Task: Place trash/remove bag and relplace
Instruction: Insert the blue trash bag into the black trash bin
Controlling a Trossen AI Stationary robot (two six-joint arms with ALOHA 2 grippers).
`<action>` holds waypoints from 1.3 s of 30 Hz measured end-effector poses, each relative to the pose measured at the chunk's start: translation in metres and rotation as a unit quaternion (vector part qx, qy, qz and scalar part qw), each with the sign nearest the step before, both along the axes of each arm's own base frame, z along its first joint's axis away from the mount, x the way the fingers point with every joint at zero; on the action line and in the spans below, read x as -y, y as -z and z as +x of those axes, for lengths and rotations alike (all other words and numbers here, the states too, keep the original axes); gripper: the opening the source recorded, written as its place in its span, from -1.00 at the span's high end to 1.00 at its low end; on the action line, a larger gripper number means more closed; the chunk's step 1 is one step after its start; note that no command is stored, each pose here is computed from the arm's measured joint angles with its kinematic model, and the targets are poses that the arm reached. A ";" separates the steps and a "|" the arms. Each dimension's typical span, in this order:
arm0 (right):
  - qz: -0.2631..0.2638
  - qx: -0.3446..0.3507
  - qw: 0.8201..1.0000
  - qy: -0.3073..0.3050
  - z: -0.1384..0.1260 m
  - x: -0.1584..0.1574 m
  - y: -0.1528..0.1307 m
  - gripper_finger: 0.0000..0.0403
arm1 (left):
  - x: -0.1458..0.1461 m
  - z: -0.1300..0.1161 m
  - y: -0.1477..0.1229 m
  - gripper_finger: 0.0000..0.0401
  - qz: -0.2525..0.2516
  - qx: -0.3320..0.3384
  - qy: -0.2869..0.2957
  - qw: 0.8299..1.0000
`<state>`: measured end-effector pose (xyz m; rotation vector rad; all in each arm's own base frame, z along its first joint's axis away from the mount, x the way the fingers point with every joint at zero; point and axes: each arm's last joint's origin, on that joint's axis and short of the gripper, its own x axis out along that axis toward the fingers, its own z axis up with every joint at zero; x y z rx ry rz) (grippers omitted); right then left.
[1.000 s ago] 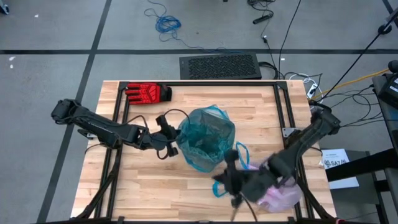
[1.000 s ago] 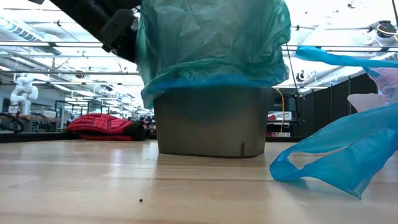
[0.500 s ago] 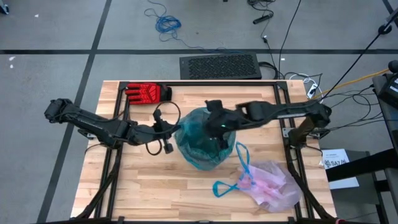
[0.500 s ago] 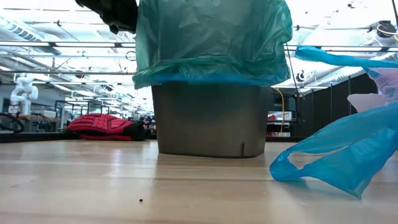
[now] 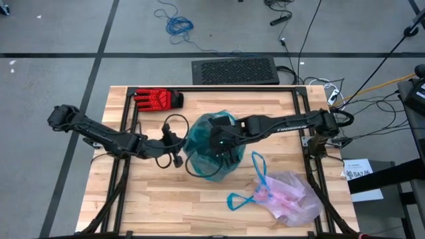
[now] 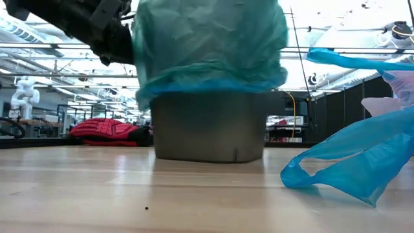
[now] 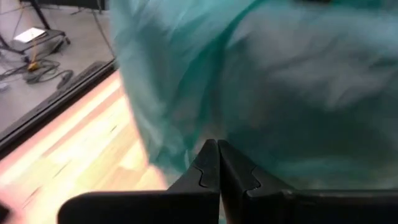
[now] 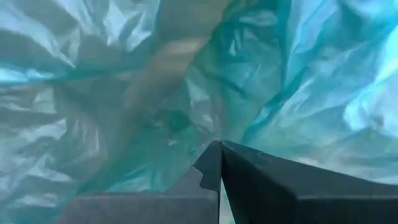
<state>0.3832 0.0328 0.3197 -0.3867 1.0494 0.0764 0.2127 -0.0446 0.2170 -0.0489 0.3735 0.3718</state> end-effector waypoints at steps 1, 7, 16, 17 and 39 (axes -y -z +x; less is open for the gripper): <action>0.002 0.001 1.000 0.001 0.001 0.002 0.001 1.00 | 0.001 0.000 -0.001 1.00 -0.001 0.007 0.002 1.000; 0.025 0.035 0.999 0.016 0.006 0.010 -0.013 1.00 | 0.003 0.001 -0.005 1.00 0.006 0.021 0.014 1.000; 0.024 0.073 0.997 0.012 0.017 0.019 -0.021 1.00 | 0.004 0.001 -0.005 1.00 0.005 0.022 0.015 1.000; 0.022 0.063 0.998 0.011 0.019 0.020 -0.016 1.00 | 0.004 0.001 -0.005 1.00 0.005 0.022 0.015 1.000; 0.052 -0.087 0.995 0.005 0.042 0.018 0.058 1.00 | 0.005 -0.014 -0.024 1.00 0.011 0.058 0.037 0.998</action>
